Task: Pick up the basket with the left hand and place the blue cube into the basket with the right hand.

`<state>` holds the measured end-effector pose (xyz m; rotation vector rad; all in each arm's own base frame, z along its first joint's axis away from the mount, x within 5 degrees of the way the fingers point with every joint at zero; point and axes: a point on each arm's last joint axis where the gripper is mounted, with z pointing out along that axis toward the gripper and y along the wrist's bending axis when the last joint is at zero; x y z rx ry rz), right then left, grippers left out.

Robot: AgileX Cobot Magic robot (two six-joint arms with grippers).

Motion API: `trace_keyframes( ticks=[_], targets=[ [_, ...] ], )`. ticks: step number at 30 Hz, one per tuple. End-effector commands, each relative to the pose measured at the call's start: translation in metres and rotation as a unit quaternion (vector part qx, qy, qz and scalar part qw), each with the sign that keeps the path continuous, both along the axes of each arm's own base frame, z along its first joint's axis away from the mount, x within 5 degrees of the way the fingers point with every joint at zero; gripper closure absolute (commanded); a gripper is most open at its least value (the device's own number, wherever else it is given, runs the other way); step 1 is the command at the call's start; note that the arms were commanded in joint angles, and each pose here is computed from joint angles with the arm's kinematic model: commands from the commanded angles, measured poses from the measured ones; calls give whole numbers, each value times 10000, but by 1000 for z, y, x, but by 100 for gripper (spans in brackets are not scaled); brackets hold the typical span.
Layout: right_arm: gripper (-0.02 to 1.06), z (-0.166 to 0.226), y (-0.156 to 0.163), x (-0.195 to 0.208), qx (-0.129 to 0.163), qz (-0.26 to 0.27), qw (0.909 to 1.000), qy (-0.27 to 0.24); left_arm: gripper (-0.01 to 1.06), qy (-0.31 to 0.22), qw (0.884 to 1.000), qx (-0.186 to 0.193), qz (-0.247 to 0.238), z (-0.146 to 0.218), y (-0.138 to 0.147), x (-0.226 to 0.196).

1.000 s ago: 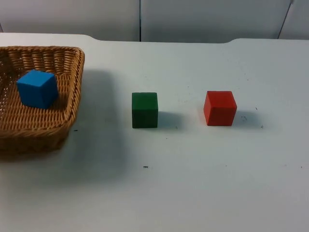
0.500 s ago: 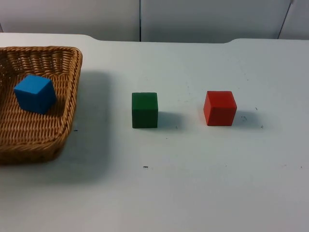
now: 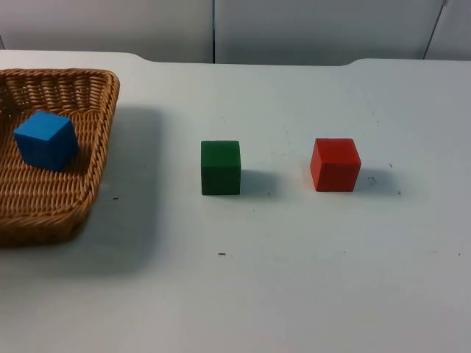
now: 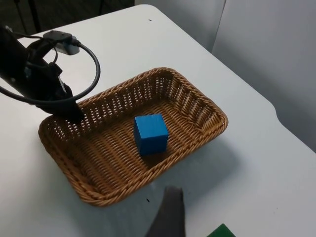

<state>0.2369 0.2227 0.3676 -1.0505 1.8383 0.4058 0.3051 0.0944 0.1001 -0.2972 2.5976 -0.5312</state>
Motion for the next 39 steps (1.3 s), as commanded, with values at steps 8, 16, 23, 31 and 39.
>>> trace_keyframes(
  ticks=[8,16,23,31,39],
  targets=[
    [32,0,-2,-2,11,-1,10000,53,104,-12,9999,145,27,-1,1,1],
    [32,0,-2,-2,-3,3,10000,55,76,-44,9997,-104,-197,1,-4,0],
    [32,0,-2,-2,2,0,10000,48,15,-19,9995,-286,-167,2,-7,0],
    [32,0,-2,-2,8,-2,10000,41,14,-54,9976,-643,-256,6,-13,0],
    [32,0,-2,-2,8,-2,10000,41,14,-457,9959,-682,-379,34,-16,0]
  ],
)
